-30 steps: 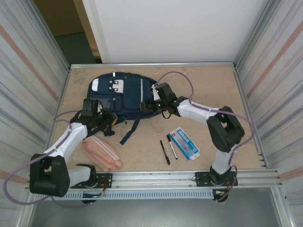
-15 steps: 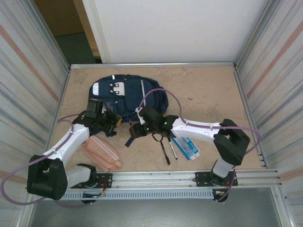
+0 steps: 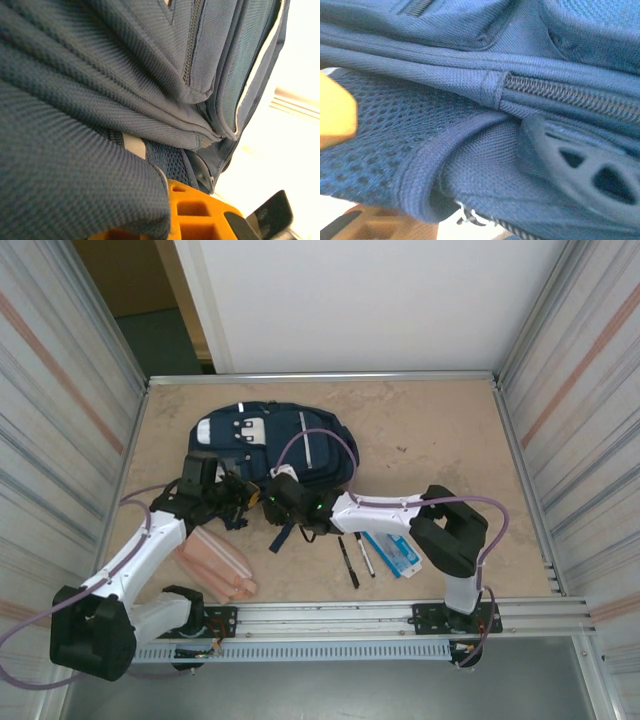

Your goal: Pack books, pencil case, and school supplies into a backpack

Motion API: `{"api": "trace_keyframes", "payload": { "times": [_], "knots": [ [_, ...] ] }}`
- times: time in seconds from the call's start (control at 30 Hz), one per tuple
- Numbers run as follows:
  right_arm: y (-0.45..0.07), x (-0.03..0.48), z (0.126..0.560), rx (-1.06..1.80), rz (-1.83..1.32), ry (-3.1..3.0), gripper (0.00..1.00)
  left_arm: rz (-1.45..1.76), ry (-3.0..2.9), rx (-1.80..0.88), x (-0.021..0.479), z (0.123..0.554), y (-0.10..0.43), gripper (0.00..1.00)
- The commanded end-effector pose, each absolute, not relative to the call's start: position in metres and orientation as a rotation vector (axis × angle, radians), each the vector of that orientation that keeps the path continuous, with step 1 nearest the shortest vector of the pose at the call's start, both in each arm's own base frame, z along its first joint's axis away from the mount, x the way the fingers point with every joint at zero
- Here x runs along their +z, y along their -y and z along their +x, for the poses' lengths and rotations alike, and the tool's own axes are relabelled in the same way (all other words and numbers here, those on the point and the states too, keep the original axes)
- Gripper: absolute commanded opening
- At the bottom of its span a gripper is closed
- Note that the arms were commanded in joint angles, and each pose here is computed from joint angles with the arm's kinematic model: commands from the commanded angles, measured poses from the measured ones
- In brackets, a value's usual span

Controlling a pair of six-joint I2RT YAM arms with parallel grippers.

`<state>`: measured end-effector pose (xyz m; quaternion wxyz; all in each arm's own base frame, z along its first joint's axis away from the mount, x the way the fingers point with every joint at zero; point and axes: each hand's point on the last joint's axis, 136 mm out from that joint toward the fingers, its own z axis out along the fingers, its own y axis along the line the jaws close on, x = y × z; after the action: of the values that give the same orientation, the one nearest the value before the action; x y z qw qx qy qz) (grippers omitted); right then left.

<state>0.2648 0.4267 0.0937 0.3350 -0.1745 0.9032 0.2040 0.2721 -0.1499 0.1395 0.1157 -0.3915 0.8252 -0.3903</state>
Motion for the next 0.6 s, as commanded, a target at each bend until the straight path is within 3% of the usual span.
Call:
{"api": "trace_keyframes", "payload": {
  "times": [0.0, 0.3, 0.43, 0.57],
  "knots": [
    [-0.419, 0.108, 0.282, 0.448, -0.280, -2.276, 0.30, -1.059, -2.385, -1.278, 0.162, 0.268, 0.165, 0.00],
    [-0.406, 0.121, 0.271, 0.473, -0.341, -2.275, 0.10, -1.048, -2.393, -1.229, 0.156, 0.267, 0.159, 0.00],
    [-0.424, 0.111, 0.243, 0.764, -0.587, -2.390, 0.06, -0.989, -2.420, -1.223, 0.155, 0.273, 0.156, 0.00],
    [-0.411, 0.108, 0.230, 0.847, -0.633, -2.461, 0.06, -0.930, -2.481, -1.153, 0.149, 0.277, 0.142, 0.00]
  ]
}}
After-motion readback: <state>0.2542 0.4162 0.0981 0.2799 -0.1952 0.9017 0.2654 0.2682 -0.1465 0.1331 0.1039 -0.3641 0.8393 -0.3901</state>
